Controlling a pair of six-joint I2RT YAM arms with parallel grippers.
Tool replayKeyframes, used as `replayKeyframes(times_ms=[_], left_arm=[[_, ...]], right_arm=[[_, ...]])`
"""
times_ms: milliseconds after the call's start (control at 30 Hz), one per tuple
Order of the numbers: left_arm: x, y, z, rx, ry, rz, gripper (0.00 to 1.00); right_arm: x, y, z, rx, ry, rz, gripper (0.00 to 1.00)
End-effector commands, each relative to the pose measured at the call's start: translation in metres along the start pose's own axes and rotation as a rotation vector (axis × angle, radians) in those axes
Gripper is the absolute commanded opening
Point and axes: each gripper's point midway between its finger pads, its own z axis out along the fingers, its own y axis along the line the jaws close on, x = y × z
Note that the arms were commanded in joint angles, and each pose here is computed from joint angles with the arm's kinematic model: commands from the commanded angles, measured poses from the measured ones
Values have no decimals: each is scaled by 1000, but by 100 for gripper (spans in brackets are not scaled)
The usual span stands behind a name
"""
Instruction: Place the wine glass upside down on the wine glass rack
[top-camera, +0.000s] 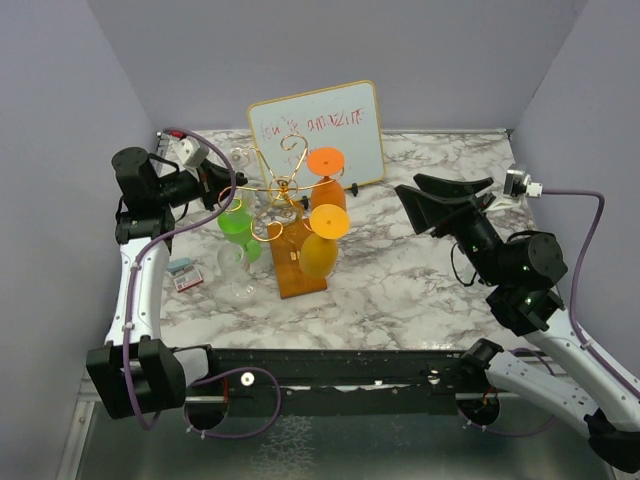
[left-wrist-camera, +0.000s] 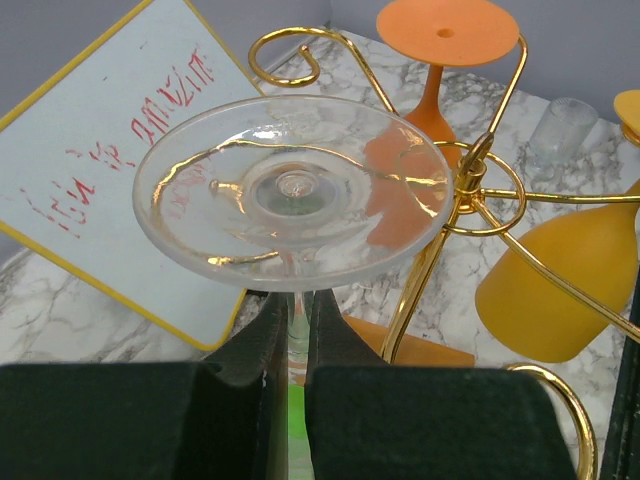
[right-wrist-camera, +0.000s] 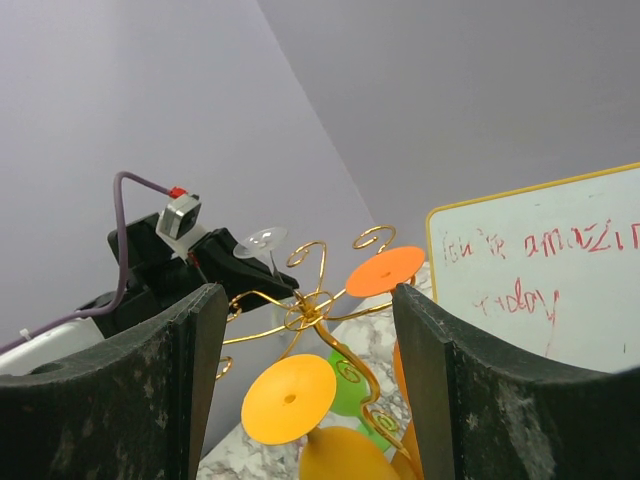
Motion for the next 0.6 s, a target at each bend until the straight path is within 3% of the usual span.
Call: replayKeyframes(times_ms=[0,567], left_arm=[[-7,-7,-11,103,-10,-22,0],[-8,-15,-3,247,-23,-49,0]], right_arm=[[-13,13,1,-50,-32,12,72],[-10,10,-1,-45,-40,16,72]])
